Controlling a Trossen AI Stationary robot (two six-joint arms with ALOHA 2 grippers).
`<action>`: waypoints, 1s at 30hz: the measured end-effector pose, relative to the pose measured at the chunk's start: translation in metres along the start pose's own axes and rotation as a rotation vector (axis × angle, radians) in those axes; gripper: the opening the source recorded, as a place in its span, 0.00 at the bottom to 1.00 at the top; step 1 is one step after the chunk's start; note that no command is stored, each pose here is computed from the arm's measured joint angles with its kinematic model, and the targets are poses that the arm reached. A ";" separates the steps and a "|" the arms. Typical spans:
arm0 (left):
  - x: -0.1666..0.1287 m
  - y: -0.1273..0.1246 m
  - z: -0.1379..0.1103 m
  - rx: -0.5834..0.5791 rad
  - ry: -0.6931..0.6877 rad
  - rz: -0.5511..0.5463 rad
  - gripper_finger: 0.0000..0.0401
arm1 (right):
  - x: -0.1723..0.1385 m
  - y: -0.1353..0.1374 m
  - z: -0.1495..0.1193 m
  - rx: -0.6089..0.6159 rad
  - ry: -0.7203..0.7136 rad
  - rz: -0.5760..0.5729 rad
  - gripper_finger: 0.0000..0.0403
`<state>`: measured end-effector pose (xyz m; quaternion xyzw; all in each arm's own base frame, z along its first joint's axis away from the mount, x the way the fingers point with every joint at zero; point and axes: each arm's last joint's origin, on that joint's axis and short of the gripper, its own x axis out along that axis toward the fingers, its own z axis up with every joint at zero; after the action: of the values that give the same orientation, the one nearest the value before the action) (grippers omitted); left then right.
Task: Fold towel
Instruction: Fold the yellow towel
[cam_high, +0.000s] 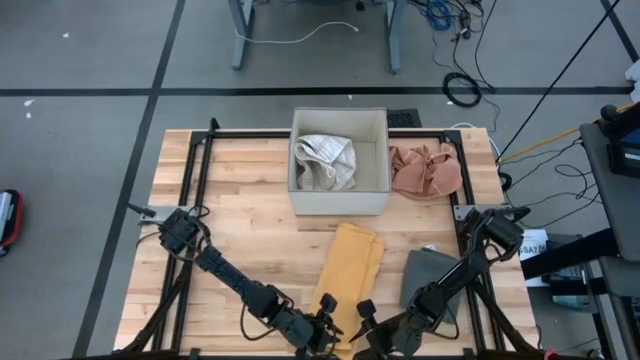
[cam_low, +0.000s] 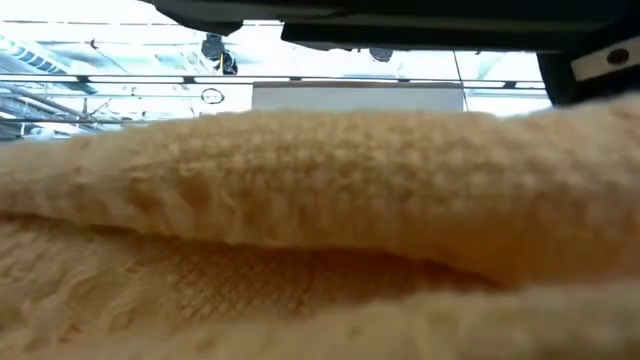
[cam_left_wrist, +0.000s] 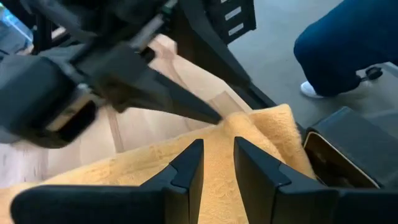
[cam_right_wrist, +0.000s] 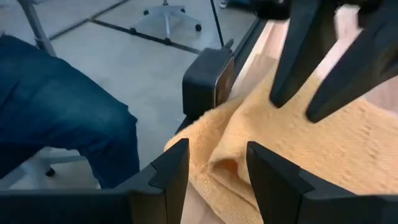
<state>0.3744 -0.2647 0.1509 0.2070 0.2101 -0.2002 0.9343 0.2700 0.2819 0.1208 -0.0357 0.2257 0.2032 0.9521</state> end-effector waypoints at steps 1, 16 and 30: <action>0.000 -0.001 0.000 -0.009 -0.001 -0.001 0.24 | 0.003 0.001 -0.001 -0.004 0.010 -0.001 0.37; -0.001 -0.004 0.000 -0.039 0.005 -0.023 0.23 | 0.015 -0.007 -0.004 -0.015 0.125 -0.106 0.28; 0.001 0.001 -0.003 -0.100 0.009 -0.096 0.23 | 0.024 0.006 0.042 -0.065 0.025 0.054 0.02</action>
<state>0.3750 -0.2627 0.1487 0.1508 0.2339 -0.2329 0.9318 0.3046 0.3029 0.1483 -0.0631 0.2315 0.2357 0.9417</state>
